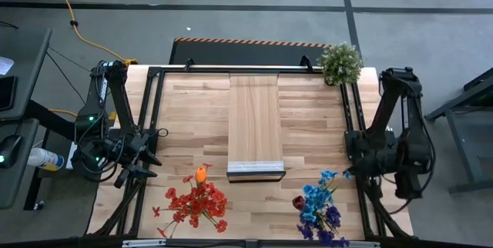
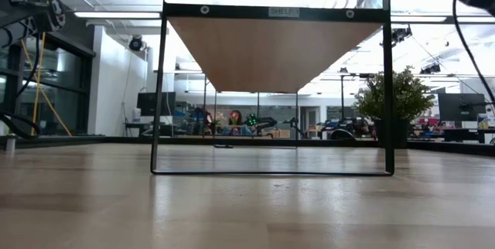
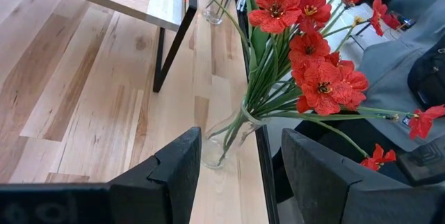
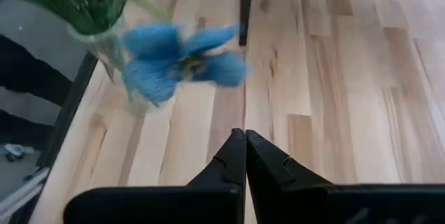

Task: Pick and place flowers into a vace then onto a shelf
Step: Put the right transparent vase with the flowers on the shelf

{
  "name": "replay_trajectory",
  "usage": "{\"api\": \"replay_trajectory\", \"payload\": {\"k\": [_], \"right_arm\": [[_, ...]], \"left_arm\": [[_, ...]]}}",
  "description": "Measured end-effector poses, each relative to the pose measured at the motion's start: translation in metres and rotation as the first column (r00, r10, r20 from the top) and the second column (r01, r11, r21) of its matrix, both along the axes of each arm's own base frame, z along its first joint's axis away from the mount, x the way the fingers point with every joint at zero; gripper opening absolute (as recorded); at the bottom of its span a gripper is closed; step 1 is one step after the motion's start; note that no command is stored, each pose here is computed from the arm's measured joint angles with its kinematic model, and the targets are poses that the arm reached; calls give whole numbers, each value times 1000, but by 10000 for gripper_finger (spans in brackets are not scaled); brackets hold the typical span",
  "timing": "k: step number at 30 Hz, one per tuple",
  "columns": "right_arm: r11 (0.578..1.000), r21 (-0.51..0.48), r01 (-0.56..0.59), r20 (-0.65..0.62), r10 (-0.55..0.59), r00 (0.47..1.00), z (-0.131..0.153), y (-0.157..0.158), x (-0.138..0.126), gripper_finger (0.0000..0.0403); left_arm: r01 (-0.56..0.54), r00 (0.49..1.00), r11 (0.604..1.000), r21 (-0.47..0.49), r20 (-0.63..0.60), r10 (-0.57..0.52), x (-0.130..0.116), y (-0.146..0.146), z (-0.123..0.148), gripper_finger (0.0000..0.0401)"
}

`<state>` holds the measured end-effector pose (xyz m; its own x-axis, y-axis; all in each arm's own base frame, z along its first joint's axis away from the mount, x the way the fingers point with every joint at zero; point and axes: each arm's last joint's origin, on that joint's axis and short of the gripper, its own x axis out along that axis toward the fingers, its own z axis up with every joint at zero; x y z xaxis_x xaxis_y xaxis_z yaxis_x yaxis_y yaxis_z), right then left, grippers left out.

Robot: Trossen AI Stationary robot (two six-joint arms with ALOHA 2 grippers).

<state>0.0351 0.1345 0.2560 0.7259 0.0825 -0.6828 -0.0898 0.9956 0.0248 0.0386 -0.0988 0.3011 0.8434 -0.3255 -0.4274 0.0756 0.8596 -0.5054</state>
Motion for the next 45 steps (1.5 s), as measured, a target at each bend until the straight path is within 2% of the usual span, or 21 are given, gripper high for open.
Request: {"api": "replay_trajectory", "payload": {"k": [6, 9, 12, 15, 20, 27, 36, 45], "right_arm": [[999, 47, -14, 63, 11, 998, 9, -14, -1, 0], [995, 96, -15, 77, 7, 997, -8, -19, -1, 0], [977, 212, -22, 93, 2, 996, -28, -17, -1, 0], [955, 292, -41, 138, 0, 990, -37, -17, 0, 0], [936, 343, -82, 200, 13, 980, -43, -14, 0, 0], [887, 446, -122, 199, 34, 979, -66, -6, 1, 0], [835, 514, -196, 324, 22, 946, -83, -2, 2, 0], [874, 455, -171, 286, 39, 957, -111, -12, 7, 0]], "left_arm": [[0, 1000, 1000, 0, 0, 0, 0, 0, 0, 232], [0, 1000, 1000, 0, 0, 0, 0, 0, 0, 232], [0, 1000, 1000, 0, 0, 0, 0, 0, 0, 232], [0, 1000, 1000, 0, 0, 0, 0, 0, 0, 232], [0, 1000, 1000, -1, 0, 0, 0, 0, 0, 232], [0, 1000, 1000, 0, 0, 0, 0, 0, 0, 232], [0, 1000, 1000, 0, 0, 0, 0, 0, 0, 232], [0, 1000, 1000, 0, 0, 0, 0, 0, 0, 232]]}}
